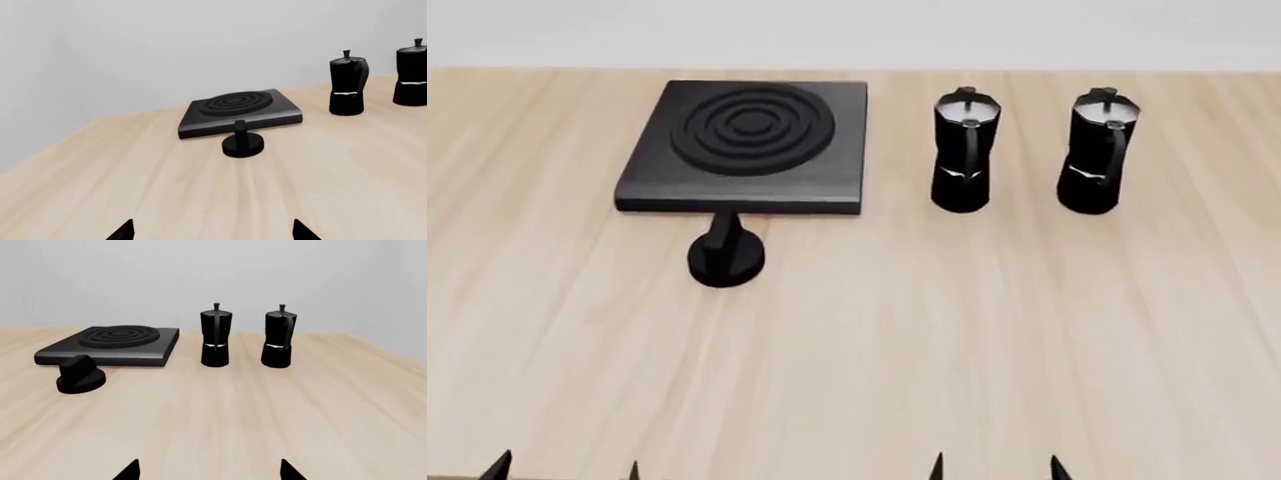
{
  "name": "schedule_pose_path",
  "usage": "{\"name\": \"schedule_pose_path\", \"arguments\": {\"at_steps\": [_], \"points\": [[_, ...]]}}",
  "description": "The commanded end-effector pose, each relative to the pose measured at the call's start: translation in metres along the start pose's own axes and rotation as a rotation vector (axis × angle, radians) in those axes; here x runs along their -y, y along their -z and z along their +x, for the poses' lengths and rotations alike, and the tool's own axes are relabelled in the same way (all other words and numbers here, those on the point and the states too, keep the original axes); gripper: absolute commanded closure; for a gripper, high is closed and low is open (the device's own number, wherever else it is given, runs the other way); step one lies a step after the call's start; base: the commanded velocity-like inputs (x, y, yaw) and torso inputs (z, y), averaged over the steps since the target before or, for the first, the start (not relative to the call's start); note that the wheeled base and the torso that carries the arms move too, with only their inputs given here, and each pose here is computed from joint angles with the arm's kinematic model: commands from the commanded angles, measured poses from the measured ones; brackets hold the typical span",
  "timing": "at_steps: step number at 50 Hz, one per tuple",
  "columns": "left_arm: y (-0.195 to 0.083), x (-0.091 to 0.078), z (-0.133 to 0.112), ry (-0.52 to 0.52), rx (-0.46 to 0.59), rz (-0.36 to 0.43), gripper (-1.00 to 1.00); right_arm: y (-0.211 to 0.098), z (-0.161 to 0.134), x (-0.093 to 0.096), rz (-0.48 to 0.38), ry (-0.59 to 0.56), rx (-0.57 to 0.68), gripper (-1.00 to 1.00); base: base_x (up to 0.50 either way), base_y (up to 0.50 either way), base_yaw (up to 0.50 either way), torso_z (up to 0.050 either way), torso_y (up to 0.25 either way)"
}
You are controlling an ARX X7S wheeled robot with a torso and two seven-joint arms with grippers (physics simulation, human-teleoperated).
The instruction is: Put the right moka pot on the stove.
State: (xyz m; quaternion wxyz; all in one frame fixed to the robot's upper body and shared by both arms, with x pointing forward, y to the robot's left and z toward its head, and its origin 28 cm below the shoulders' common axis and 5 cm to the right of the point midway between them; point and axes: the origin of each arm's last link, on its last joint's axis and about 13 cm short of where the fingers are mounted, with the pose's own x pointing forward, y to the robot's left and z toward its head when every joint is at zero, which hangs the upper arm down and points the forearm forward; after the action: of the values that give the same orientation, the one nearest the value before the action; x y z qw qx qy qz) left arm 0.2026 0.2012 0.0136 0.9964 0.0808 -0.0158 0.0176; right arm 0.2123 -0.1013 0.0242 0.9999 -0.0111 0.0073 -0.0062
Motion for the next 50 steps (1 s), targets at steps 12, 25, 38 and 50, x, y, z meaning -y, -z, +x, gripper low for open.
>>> {"name": "schedule_pose_path", "arguments": {"at_steps": [12, 25, 38, 50], "points": [[-0.0014, 0.0001, -0.0005, -0.002, 0.003, 0.005, -1.0, 0.001, 0.0001, 0.0014, -0.009, 0.006, 0.003, -1.0, 0.24, 0.03, 0.0, 0.0, 0.0], [-0.0013, 0.0004, 0.0006, -0.005, 0.002, 0.003, -1.0, 0.0014, -0.0002, 0.0025, 0.001, 0.01, 0.001, -1.0, 0.24, 0.03, 0.0, 0.0, 0.0], [-0.0027, 0.0002, -0.0002, -0.004, 0.005, 0.007, -1.0, 0.0012, -0.0005, 0.0015, -0.002, 0.007, 0.001, -1.0, 0.24, 0.03, 0.0, 0.0, 0.0], [-0.0031, 0.0002, 0.0001, -0.007, 0.006, 0.006, -1.0, 0.0017, 0.0005, 0.0025, 0.002, 0.008, 0.002, -1.0, 0.24, 0.03, 0.0, 0.0, 0.0]]}}
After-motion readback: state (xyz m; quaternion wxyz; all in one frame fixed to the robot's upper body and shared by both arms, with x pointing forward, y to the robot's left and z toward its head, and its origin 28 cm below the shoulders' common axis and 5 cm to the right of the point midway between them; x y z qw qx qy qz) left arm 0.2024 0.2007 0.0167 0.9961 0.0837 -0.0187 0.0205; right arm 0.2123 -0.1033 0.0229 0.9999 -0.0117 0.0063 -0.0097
